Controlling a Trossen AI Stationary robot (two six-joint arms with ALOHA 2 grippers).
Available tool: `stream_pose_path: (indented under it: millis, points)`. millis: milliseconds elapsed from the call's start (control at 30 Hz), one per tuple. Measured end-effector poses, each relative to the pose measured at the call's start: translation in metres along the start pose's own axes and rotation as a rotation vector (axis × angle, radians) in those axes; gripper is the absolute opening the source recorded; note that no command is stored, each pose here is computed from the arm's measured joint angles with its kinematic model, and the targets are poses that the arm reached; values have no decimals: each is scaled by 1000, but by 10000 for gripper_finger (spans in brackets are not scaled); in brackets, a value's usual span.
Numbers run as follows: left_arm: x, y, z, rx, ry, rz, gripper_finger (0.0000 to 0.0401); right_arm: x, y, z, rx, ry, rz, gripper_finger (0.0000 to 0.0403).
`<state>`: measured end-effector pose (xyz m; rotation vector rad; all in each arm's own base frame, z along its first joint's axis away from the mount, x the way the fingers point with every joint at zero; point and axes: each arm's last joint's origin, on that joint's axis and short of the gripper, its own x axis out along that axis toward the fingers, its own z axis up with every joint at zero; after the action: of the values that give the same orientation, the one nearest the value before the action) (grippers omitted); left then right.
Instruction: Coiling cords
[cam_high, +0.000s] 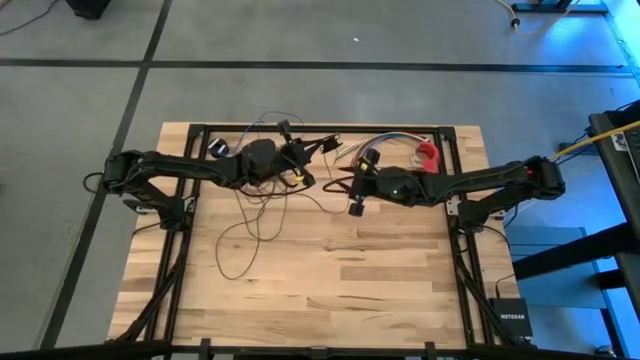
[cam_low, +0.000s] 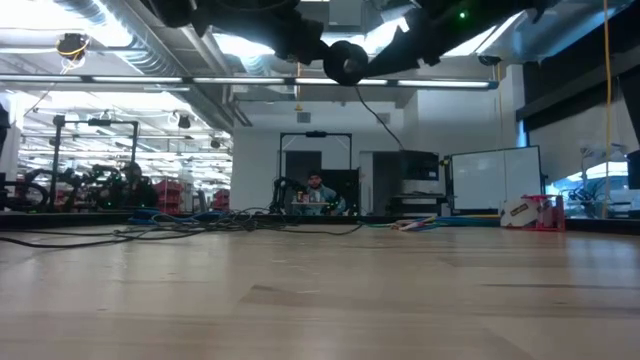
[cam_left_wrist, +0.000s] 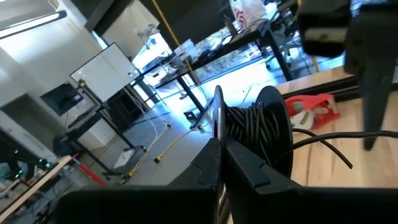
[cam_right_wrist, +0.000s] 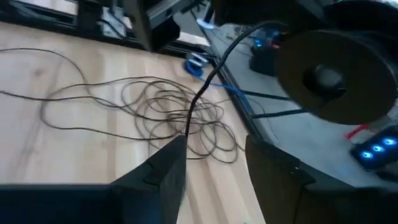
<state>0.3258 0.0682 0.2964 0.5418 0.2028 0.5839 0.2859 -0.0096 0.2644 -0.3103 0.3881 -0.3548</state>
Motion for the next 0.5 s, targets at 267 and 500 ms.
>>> stream_pose_path:
  millis: [267,500]
  points:
    - [0,0,0,-2,-8,3,2,16,12,-7,27,-16,99,170]
    - [-1,-1,1,0,-10,-4,3,25,16,-10,-71,2,-39,120]
